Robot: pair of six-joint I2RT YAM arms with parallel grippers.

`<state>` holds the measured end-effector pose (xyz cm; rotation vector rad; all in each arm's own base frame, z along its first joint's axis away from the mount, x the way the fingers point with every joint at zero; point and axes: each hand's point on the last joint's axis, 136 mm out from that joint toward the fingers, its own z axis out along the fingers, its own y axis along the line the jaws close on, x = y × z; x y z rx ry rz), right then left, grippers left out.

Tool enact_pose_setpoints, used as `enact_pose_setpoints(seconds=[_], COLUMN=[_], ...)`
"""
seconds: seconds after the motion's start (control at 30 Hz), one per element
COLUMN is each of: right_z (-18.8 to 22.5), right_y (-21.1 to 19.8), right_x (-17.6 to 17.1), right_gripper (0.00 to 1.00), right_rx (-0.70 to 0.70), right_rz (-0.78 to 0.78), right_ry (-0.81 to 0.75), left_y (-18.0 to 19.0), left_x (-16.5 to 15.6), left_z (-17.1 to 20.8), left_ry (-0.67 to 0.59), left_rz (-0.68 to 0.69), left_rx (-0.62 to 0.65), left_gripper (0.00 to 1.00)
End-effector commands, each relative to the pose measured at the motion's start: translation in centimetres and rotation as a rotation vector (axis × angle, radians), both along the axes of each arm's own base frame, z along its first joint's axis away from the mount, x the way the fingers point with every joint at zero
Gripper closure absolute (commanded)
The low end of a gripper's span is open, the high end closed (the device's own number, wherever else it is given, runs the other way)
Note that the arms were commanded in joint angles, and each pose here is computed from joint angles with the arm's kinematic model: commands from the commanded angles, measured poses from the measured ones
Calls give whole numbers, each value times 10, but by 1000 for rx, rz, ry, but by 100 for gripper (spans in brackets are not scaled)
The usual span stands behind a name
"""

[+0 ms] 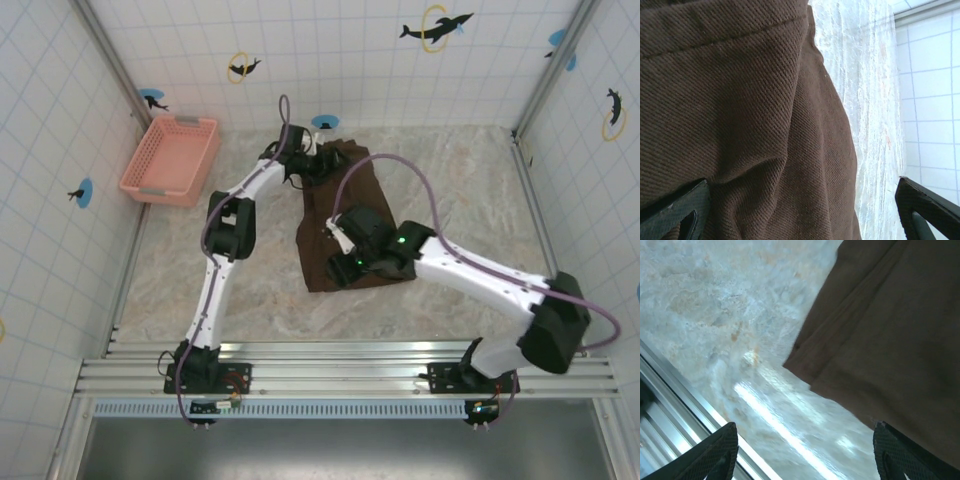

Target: Roll up the long pants

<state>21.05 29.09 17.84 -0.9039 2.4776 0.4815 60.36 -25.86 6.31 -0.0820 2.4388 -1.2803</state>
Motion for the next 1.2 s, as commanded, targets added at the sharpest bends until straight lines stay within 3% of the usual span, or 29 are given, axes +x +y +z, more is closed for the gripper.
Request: enact_pose_setpoints(seconds=[0.0, 0.07, 0.2, 0.37, 0.53, 0.67, 0.93, 1.07, 1.17], right_z=[-15, -23, -41, -78, -85, -108, -152, -163, -172], right_y=[-74, -86, -105, -121, -103, -102, -88, -79, -75], right_x=[-15, -23, -12, -2, 22, 34, 46, 55, 59], right_gripper=[26, 26, 26, 28, 29, 31, 35, 42, 53], right_rx=[-342, -416, -595, -787, -818, -830, -824, -820, -813], right_rz=[179, 302, 408, 522, 538, 535, 550, 554, 564], right_ry=[-129, -183, -302, -293, -396, -374, -316, -317, -301], left_y=[51, 59, 79, 77, 91, 106, 118, 118, 113], left_x=[-2, -10, -29, -27, -40, -78, -160, -193, -215], left_z=[-4, 11, 42, 75, 74, 76, 59, 46, 38], left_ry=[41, 4, -105, -192, -121, -86, -61, -25, -16], left_rz=[34, -6, -64, -105, -72, -37, -45, -105, -150], left_rx=[78, 127, 288, 228, 285, 355, 378, 416, 442], left_gripper=[3, 3, 3, 2, 2, 3, 2, 3, 2])
